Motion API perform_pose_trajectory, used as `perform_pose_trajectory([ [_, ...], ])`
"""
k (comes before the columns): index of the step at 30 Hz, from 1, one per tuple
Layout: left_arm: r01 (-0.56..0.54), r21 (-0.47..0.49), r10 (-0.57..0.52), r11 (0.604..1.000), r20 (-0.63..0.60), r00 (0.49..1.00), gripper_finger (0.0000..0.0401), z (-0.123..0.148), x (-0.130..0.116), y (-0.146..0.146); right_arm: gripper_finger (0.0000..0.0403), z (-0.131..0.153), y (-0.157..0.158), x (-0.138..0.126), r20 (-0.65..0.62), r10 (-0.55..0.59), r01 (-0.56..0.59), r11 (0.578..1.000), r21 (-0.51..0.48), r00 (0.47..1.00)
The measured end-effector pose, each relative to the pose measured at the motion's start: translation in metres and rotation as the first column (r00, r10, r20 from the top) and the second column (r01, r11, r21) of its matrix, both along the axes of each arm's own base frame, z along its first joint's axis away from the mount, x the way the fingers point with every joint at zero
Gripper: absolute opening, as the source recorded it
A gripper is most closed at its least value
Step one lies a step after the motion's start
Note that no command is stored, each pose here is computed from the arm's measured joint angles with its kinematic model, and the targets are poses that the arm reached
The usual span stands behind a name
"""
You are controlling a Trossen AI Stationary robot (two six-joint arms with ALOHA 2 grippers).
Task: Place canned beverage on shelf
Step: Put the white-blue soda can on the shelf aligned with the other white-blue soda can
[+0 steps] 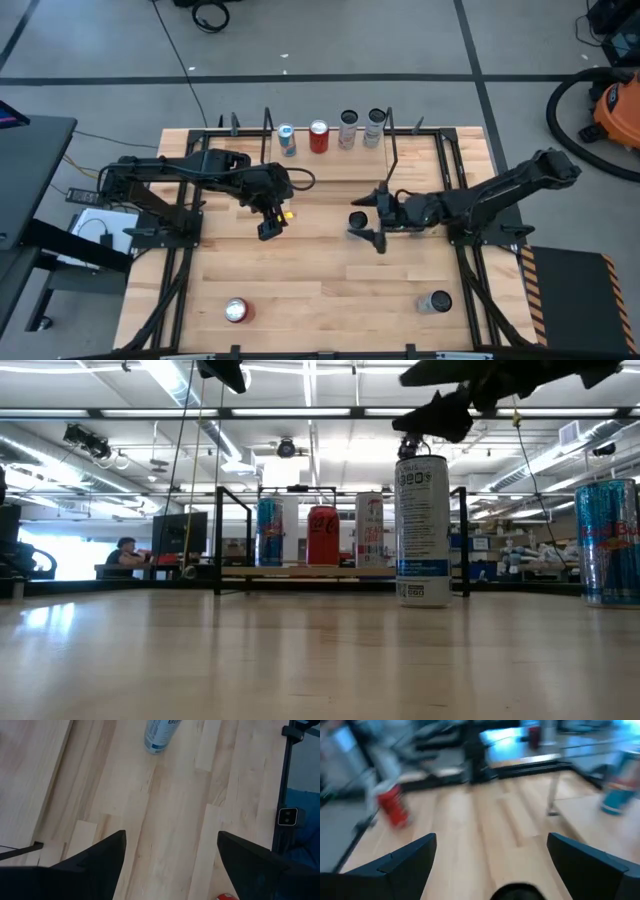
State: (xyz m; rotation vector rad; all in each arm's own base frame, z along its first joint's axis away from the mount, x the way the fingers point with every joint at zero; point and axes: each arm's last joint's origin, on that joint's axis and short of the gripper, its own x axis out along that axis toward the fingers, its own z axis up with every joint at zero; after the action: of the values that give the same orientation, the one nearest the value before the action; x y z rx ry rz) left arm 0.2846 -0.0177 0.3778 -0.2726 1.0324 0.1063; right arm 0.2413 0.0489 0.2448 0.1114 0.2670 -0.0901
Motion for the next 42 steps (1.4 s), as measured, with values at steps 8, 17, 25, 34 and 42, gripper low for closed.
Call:
perform_pose_trajectory([
  [8, 0.000, -0.001, 0.000, 1.000, 0.007, 1.000, 0.0316, 0.000, 0.001, 0.000, 0.0377, -0.008, -0.024, -0.005, -0.150, 0.103, -0.128, 0.977, -0.169, 0.983],
  [17, -0.002, -0.002, 0.002, 1.000, 0.021, 1.000, 0.0316, 0.001, 0.002, 0.000, 0.0373, -0.012, -0.038, -0.005, -0.196, 0.291, -0.318, 0.940, -0.126, 0.936],
  [25, -0.002, -0.004, 0.002, 1.000, 0.051, 0.999, 0.0316, 0.003, 0.004, 0.000, 0.0373, -0.016, -0.045, -0.008, -0.237, 0.306, -0.336, 0.936, -0.100, 0.922],
  [34, -0.002, -0.004, 0.002, 1.000, 0.057, 0.998, 0.0316, 0.003, 0.005, 0.000, 0.0373, -0.024, -0.045, -0.005, -0.271, 0.323, -0.356, 0.931, -0.082, 0.907],
  [42, -0.001, -0.004, 0.001, 1.000, 0.064, 0.998, 0.0316, 0.003, 0.005, 0.000, 0.0372, -0.040, -0.046, 0.009, -0.305, 0.293, -0.337, 0.936, -0.101, 0.906],
])
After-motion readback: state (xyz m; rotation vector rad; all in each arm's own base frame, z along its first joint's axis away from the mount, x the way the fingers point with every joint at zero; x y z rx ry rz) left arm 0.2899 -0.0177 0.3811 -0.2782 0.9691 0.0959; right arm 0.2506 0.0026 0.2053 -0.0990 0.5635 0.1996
